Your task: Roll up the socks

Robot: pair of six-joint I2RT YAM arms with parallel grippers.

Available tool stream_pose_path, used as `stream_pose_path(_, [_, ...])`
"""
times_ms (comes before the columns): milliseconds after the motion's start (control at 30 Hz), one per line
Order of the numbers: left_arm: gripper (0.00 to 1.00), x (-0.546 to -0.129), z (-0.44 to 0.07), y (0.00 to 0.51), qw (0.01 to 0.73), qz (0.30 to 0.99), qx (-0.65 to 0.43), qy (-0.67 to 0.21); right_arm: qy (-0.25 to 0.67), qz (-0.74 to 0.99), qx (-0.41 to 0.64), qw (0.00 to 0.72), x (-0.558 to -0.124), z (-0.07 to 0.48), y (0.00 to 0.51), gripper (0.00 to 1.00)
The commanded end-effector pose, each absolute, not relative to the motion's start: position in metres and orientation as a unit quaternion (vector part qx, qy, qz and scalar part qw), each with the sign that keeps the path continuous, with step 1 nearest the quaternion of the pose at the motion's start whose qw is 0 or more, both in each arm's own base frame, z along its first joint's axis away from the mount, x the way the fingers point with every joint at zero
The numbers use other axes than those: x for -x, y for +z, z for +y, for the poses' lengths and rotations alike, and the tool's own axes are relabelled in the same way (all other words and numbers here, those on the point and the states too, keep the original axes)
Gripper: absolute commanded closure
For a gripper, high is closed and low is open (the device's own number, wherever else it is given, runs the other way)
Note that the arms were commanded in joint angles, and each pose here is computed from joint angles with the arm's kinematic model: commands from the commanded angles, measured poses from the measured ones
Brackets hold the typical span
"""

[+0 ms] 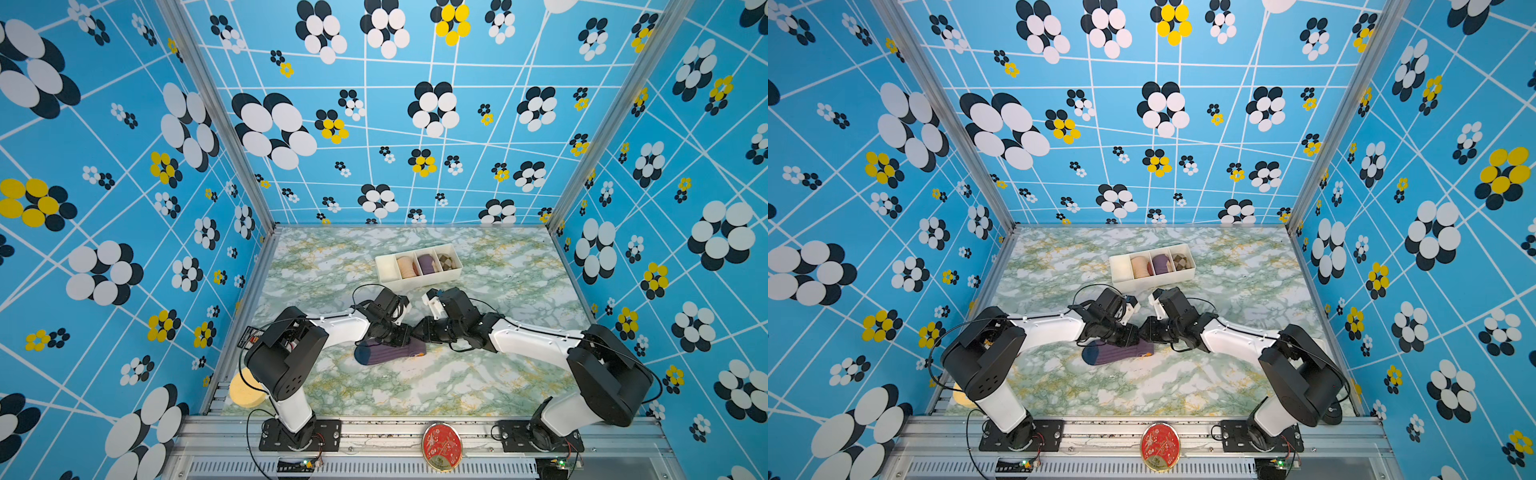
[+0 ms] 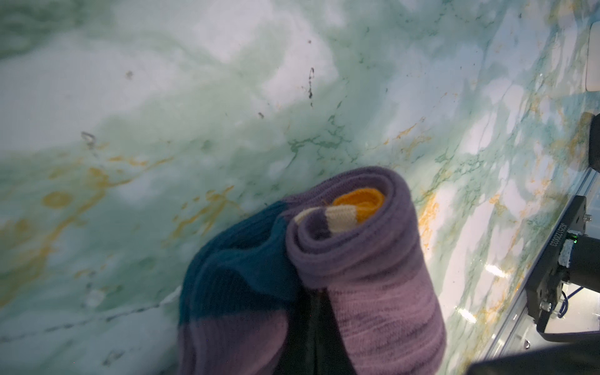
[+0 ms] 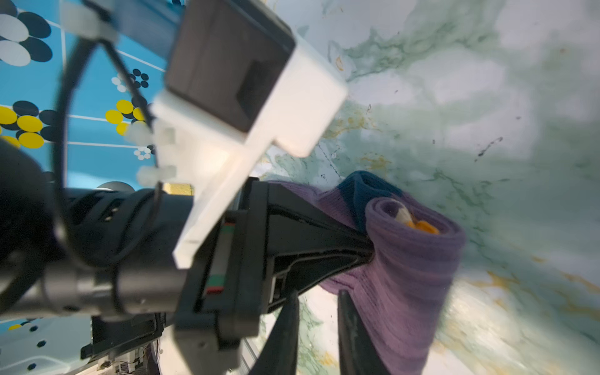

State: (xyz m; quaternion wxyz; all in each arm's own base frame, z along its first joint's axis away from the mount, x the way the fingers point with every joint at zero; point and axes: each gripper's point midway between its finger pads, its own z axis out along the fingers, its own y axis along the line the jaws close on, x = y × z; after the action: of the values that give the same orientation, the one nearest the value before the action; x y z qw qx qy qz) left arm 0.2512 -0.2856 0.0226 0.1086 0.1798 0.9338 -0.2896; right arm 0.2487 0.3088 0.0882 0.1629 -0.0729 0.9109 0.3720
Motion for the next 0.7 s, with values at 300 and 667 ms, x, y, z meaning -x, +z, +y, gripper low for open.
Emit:
stream_pose_path(300, [1.00, -0.245, -0.284, 0.009, 0.088, 0.943, -0.179, -0.267, 0.286, 0.947, 0.051, 0.137, -0.236, 0.262, 0.048, 0.61])
stream_pose_path(667, [1.00, -0.244, -0.284, 0.010, 0.089, 0.942, -0.181, -0.268, 0.331, 0.934, 0.051, 0.127, -0.240, 0.276, 0.044, 0.60])
